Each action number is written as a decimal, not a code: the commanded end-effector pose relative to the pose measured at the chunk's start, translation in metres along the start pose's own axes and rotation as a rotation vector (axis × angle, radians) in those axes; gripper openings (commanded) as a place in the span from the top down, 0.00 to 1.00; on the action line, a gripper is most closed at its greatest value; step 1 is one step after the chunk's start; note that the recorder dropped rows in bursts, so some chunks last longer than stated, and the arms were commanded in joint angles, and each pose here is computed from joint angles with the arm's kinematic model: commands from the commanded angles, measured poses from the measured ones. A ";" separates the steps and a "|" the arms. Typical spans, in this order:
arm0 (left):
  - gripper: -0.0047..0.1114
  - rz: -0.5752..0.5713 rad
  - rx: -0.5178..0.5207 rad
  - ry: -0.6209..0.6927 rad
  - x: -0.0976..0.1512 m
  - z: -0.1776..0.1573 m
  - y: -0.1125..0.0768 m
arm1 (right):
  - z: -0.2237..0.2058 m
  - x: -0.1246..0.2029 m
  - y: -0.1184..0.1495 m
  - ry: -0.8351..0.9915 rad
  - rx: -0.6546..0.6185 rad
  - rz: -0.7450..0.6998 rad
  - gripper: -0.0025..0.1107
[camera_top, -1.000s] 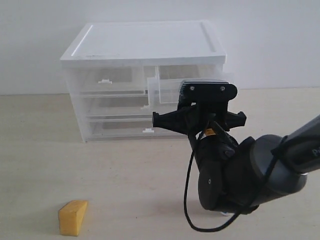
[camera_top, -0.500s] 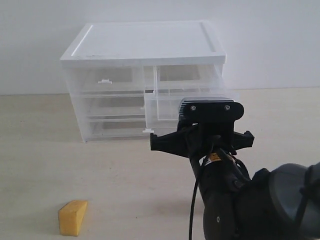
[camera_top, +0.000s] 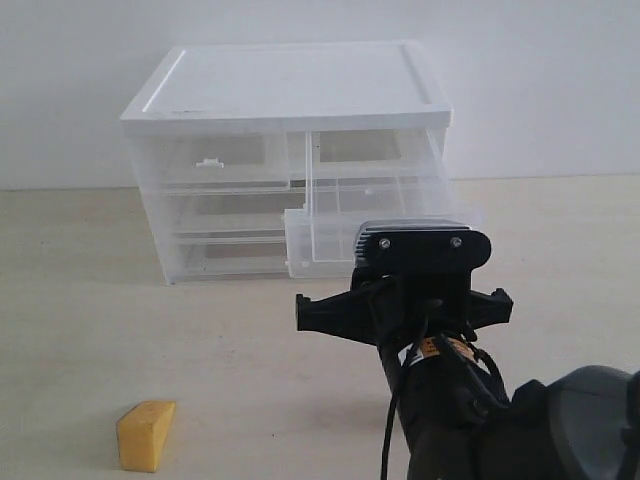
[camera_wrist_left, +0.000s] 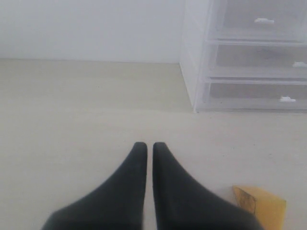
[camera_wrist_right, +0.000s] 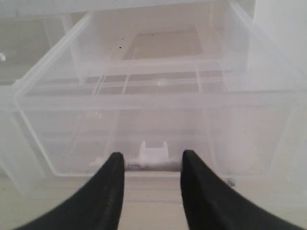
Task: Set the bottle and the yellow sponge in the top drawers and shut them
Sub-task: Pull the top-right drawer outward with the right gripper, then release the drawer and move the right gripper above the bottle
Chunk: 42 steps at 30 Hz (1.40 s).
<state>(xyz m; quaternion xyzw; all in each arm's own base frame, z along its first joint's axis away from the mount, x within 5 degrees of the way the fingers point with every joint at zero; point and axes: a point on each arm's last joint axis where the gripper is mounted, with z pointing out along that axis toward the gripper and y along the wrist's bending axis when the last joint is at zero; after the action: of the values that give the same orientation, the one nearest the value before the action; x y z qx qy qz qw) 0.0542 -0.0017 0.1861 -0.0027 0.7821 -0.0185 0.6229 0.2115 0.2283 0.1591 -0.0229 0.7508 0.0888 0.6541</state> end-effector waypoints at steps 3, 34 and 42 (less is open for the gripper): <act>0.92 -0.003 0.000 -0.001 0.001 0.000 0.000 | -0.003 -0.002 -0.002 -0.001 0.024 -0.003 0.35; 0.92 -0.003 0.000 -0.001 0.001 0.000 0.000 | -0.054 -0.011 0.024 0.562 -0.588 -0.442 0.98; 0.92 -0.003 0.000 -0.001 0.001 0.000 0.000 | -0.076 -0.036 0.029 0.585 -0.873 -0.508 0.98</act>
<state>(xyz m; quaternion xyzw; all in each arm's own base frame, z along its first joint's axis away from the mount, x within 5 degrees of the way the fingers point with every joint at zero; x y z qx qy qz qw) 0.0542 -0.0017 0.1861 -0.0027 0.7821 -0.0185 0.6229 0.1395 0.2414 0.2025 -0.4675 0.7772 0.1979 0.3717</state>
